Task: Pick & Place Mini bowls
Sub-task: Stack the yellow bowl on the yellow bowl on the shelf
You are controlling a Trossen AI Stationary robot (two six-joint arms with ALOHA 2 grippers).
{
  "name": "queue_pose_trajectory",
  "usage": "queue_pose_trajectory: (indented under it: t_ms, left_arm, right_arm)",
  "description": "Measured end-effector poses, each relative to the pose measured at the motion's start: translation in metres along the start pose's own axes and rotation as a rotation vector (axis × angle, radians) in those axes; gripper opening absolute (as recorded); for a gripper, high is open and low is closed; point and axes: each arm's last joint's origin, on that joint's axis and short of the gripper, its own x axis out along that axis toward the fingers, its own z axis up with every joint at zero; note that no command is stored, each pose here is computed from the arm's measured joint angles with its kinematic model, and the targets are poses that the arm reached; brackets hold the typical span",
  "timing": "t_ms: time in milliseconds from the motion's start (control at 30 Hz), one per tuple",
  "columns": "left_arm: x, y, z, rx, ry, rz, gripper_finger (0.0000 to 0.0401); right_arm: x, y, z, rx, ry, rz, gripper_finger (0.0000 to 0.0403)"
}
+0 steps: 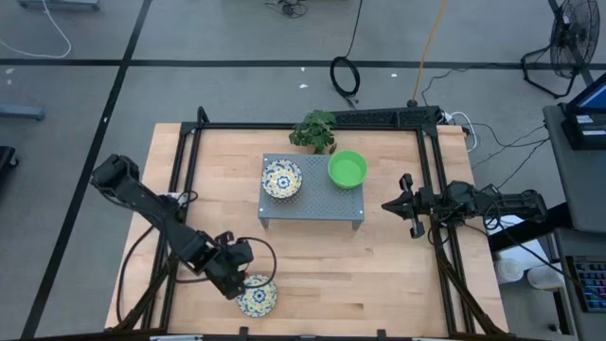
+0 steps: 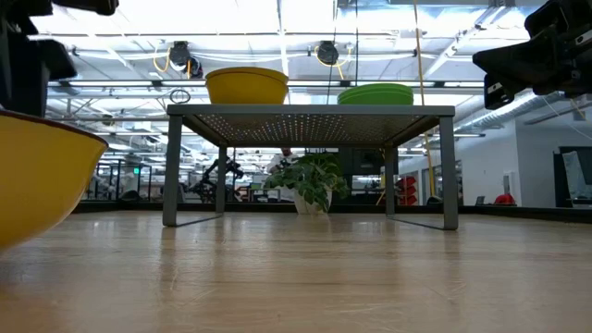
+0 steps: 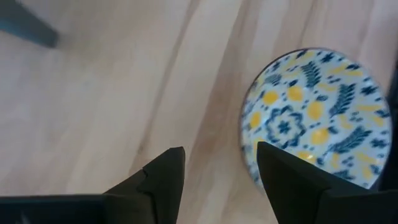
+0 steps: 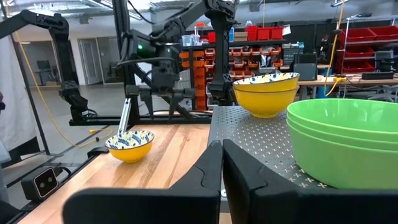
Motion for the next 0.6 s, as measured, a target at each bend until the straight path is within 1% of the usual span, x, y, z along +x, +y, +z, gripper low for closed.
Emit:
queue_pose_trajectory:
  t_ms: [200, 300, 600]
  left_arm:
    - [0.015, -0.001, -0.005, -0.007, -0.03, -0.118, 0.0192]
    - [0.021, 0.001, -0.009, -0.01, -0.007, -0.163, 0.0187]
    - [0.027, 0.006, -0.014, -0.006, -0.002, -0.145, 0.0187]
  right_arm:
    - [0.0, 0.0, 0.0, 0.0, 0.0, 0.0, 0.0]
    - [0.0, 0.0, 0.0, 0.0, 0.001, 0.0, 0.0]
    - [0.0, 0.0, 0.0, 0.0, 0.0, 0.001, 0.0]
